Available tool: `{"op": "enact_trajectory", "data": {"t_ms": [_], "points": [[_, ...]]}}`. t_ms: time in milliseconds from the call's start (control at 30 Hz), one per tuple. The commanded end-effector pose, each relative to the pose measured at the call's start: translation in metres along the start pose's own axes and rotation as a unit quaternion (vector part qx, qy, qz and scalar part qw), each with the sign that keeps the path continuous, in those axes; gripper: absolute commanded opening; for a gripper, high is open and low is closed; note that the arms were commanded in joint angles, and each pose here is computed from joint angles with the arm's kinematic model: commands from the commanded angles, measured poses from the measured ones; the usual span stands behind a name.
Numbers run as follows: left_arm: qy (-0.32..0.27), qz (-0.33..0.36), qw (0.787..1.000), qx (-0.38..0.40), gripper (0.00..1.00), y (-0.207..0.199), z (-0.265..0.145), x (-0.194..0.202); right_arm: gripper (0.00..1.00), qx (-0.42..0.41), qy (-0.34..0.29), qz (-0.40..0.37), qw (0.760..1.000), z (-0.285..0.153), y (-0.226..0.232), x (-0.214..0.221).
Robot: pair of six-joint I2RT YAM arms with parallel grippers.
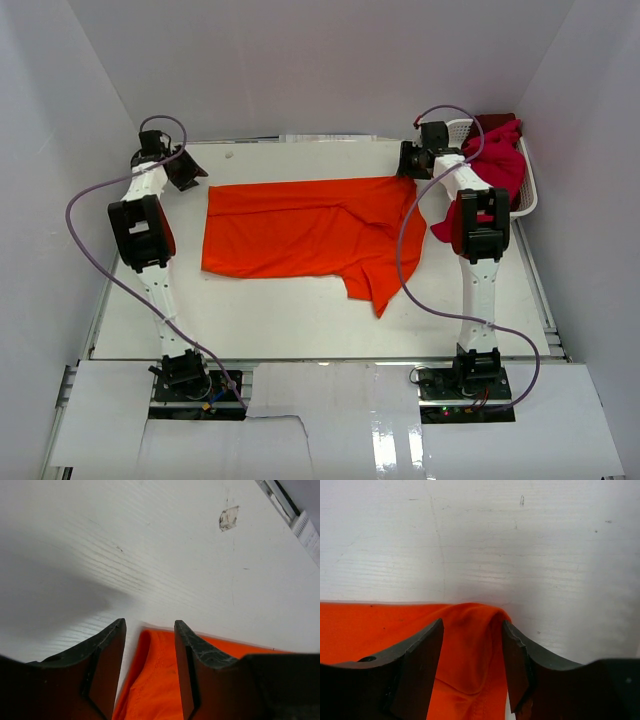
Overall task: Fold and stack the t-shirts
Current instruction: Fold the flattened tshirt in 1/3 of the way
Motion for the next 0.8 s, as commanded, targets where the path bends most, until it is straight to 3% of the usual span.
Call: {"op": "enact_trajectory", "data": {"t_ms": [0,133,300,500,600,767], "points": [[-0.08,0.015,0.997,0.004,0.55,-0.024,-0.057,-0.051,0.57,-0.014,-0.097,-0.02,0.995,-0.053,0.015,-0.067],[-0.083,0.031,0.994,0.071,0.52,-0.057,-0.084,-0.05,0.57,-0.023,-0.109,-0.028,0.993,-0.078,0.027,-0.077],[-0.05,0.099,0.983,0.149,0.49,-0.116,-0.1,-0.018,0.57,-0.038,-0.095,-0.056,0.993,-0.107,0.047,-0.059],[0.02,0.175,0.954,0.243,0.49,-0.197,-0.081,0.049,0.57,-0.051,-0.05,-0.149,0.986,-0.141,0.086,-0.004],[0.054,0.178,0.944,0.271,0.49,-0.214,-0.065,0.07,0.58,-0.059,-0.034,-0.19,0.979,-0.156,0.097,0.031],[0.086,0.185,0.931,0.302,0.49,-0.236,-0.045,0.091,0.57,-0.061,-0.077,-0.234,0.967,-0.184,0.104,0.055]]}}
Point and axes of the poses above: each gripper's point midway between its finger pads, its own z axis out along the fingers, its own y axis along the line the jaws close on, x = y × z, the point moved 5 cm from there along -z, back along the fingers, and after that the axes turned 7 degrees about z, right-handed, at the moved point
